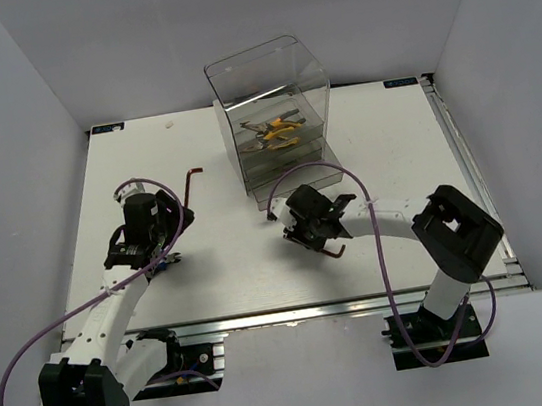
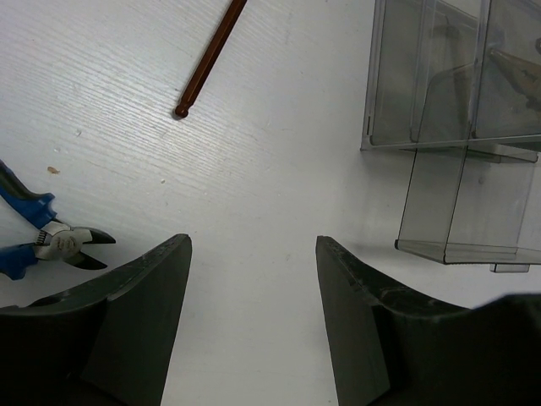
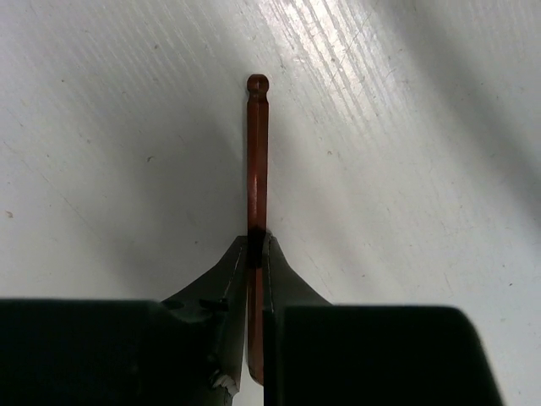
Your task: Sort the tools into containers
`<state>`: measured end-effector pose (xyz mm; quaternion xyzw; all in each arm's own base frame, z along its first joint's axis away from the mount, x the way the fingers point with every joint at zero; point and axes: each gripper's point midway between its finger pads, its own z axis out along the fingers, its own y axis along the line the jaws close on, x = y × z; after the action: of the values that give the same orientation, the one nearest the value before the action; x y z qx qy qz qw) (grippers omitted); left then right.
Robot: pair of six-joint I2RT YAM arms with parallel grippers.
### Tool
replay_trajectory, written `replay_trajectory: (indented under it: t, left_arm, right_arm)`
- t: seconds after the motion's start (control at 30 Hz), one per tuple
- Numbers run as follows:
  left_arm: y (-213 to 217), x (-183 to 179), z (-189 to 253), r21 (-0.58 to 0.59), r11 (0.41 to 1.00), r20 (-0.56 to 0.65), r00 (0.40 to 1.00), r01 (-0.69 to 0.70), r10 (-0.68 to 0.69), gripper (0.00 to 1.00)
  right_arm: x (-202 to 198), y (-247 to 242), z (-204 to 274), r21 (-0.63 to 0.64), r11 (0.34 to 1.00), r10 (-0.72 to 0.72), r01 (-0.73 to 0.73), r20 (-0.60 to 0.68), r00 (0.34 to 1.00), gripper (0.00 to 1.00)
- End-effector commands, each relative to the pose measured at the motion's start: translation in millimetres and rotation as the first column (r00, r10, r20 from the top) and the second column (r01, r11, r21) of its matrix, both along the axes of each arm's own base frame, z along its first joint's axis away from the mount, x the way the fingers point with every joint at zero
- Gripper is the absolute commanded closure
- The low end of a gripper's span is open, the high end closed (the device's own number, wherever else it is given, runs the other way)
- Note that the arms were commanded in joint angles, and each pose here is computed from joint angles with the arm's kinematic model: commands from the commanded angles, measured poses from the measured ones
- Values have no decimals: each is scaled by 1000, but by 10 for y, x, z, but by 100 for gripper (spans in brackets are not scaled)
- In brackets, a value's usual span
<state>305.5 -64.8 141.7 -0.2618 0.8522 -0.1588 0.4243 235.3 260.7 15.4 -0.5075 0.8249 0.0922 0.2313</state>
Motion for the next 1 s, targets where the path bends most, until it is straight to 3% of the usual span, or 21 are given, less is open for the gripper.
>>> replay_trajectory:
  t: [0.0, 0.27, 0.53, 0.63, 0.8, 0.97]
  left_arm:
    - [26, -23, 71, 2, 1000, 19, 1000, -8, 8, 28]
    - [35, -29, 112, 2, 1000, 32, 999, -11, 11, 28]
    - [44, -61, 103, 5, 1000, 32, 999, -11, 11, 28]
    - [47, -51, 101, 10, 1000, 31, 999, -10, 9, 28]
    - [35, -19, 118, 14, 1000, 32, 999, -1, 1, 28]
    - [26, -6, 138, 13, 1000, 35, 999, 4, -5, 28]
  right_arm:
    - [-320, -366, -319, -143, 988, 43, -58, -107, 993, 100]
    - [-224, 72, 497, 89, 963, 251, -254, 49, 967, 100]
    - [-170, 208, 1124, 156, 916, 337, -369, 200, 920, 100]
    - [36, 270, 1499, 104, 891, 383, -443, 354, 854, 100]
    - [445, 332, 2001, -123, 802, 539, -584, 568, 621, 100]
    - [806, 393, 2130, -239, 744, 626, -624, 574, 528, 100]
